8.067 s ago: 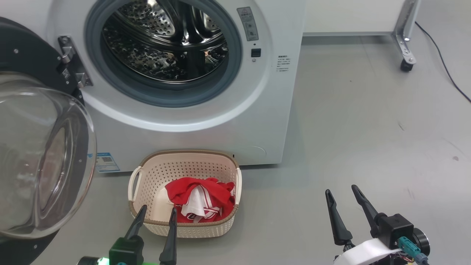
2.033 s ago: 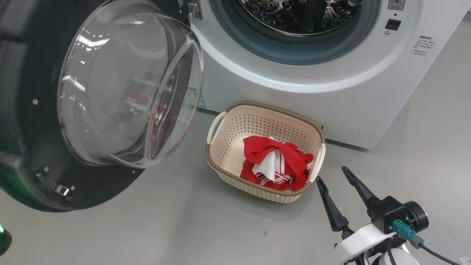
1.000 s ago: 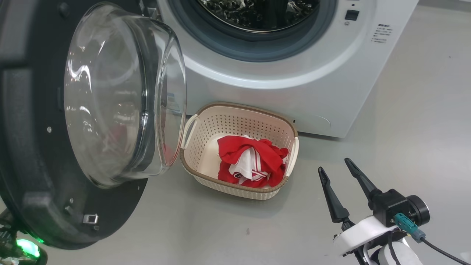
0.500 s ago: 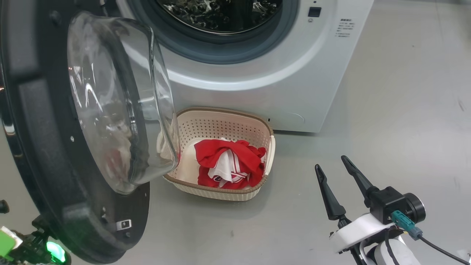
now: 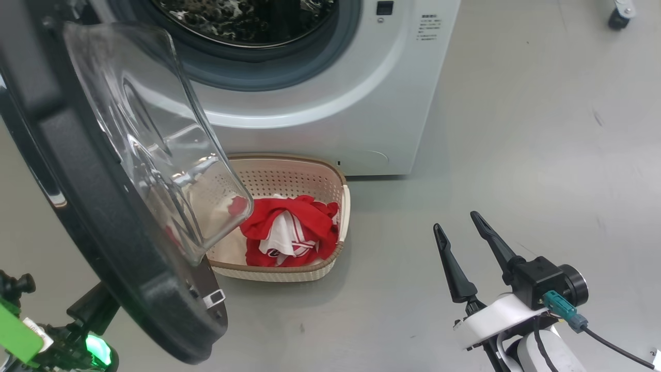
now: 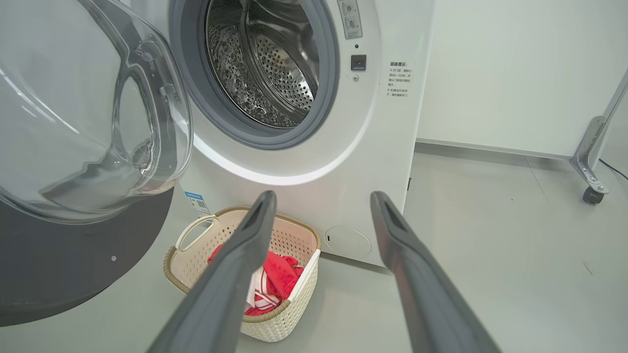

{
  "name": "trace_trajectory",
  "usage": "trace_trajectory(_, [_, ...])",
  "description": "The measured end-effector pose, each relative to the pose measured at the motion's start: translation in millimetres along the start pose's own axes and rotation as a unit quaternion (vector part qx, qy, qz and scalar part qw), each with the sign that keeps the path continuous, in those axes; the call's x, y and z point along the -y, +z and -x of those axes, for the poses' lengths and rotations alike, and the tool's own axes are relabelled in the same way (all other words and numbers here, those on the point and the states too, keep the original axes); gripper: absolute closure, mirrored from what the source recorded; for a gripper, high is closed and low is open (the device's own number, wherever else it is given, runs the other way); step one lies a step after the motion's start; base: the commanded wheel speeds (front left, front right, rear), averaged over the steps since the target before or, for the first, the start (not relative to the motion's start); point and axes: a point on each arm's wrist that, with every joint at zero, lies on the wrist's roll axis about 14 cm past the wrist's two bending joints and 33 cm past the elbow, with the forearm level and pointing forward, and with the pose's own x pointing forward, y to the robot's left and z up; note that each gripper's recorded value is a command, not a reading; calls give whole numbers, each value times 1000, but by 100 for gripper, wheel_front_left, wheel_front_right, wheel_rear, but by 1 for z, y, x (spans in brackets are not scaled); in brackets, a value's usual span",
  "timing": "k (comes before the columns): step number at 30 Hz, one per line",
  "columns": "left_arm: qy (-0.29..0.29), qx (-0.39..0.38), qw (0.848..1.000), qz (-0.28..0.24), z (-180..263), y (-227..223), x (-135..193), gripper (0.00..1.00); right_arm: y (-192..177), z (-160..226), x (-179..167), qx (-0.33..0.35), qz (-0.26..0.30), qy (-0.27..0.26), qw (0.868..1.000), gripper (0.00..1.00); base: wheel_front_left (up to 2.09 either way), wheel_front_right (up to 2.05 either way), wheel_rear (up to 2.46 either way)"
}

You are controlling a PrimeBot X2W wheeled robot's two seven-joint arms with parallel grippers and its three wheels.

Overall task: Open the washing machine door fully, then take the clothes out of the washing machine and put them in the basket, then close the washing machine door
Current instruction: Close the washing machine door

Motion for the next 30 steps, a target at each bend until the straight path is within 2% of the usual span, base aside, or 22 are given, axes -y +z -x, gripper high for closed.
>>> trace_trajectory(7, [7,-38,999,-3,-25,-15,-7,100,-2,6,16,0,-12,-29,999,0,0,0,0])
trace_trajectory(20, [0,-68,997,28,-74,-33,-23,100,6,10,51,12,-11,-82,997,0,0,0,0])
trace_trajectory(30, [2,-90,995,30,-118,-46,-36,100,9,21,76,16,-10,-124,992,0,0,0,0])
